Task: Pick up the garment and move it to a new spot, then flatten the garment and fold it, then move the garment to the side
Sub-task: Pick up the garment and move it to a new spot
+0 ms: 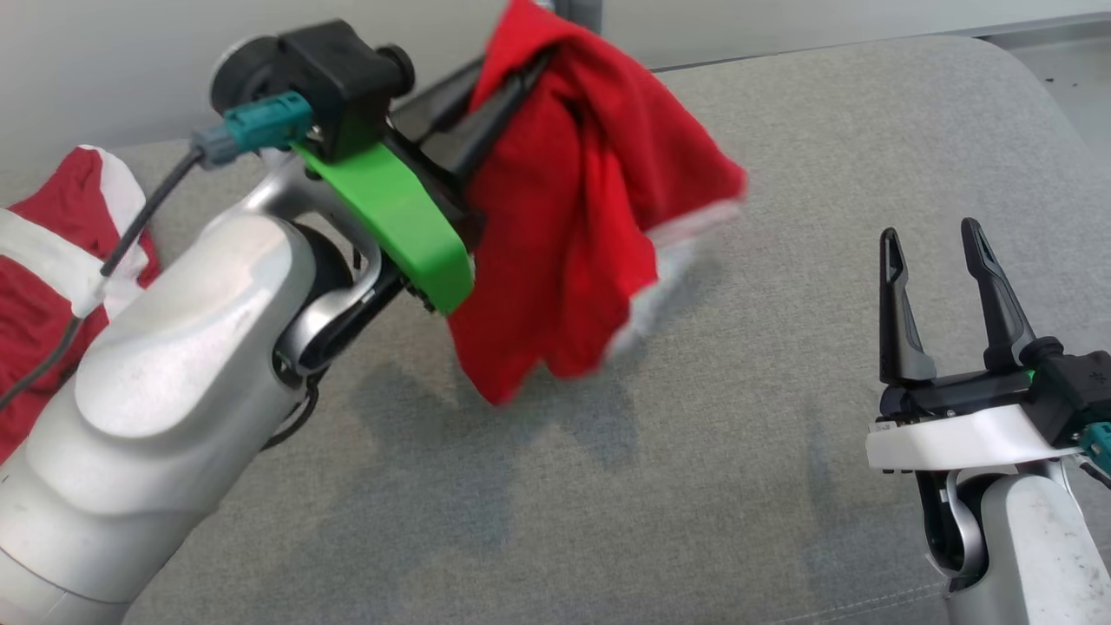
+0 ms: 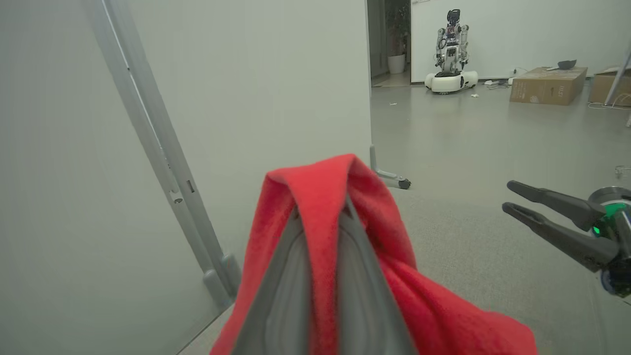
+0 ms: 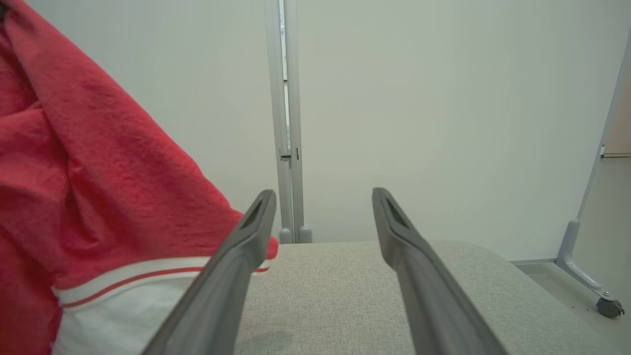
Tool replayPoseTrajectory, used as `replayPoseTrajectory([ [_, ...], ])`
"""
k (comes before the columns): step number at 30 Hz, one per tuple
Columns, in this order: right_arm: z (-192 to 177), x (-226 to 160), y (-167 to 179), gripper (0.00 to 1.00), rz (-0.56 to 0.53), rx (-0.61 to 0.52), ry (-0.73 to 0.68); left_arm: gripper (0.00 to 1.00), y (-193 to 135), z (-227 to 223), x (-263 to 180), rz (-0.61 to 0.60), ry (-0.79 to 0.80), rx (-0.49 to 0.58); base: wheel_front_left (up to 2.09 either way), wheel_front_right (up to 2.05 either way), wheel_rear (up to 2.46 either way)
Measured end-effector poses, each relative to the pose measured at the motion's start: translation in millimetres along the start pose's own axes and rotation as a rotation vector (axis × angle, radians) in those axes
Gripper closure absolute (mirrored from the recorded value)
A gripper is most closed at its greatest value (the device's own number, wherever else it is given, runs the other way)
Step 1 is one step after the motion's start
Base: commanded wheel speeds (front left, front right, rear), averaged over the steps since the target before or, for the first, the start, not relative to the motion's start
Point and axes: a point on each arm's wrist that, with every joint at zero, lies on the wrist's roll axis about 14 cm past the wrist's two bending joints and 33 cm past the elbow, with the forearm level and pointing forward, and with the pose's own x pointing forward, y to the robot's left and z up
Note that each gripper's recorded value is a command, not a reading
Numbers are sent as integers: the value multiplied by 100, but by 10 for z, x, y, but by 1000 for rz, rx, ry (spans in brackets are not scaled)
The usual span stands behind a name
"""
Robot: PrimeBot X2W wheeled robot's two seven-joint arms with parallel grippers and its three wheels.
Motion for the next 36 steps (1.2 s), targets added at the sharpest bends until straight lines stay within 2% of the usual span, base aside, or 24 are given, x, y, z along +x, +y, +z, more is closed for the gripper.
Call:
replayPoseTrajectory([
  [5,-58,7,-45,0,-12,1,14,100,-107,-324,34,-59,68,-69,0,0,0],
  [14,-144,123,-35,0,-3,5,26,100,204,-1383,-53,-3,321,-164,0,0,0],
  [18,-208,119,-56,0,-5,-1,45,100,391,-1675,-45,19,383,-143,0,0,0],
  [21,-268,83,-115,0,-21,-8,67,100,532,-1827,-7,15,412,-64,0,0,0],
  [25,-312,47,-166,0,-35,-13,85,100,634,-2112,-20,43,471,-79,0,0,0],
  [27,-320,25,-207,0,-46,-20,92,96,696,-2184,-10,62,476,-87,0,0,0],
  [28,-323,16,-224,0,-51,-23,94,57,731,-2207,-5,71,476,-85,0,0,0],
  [29,-326,8,-240,0,-55,-26,97,2,769,-2231,-5,82,477,-84,0,0,0],
  [36,-328,-23,-234,0,-55,-26,103,0,911,-2295,-104,155,505,-100,0,0,0],
])
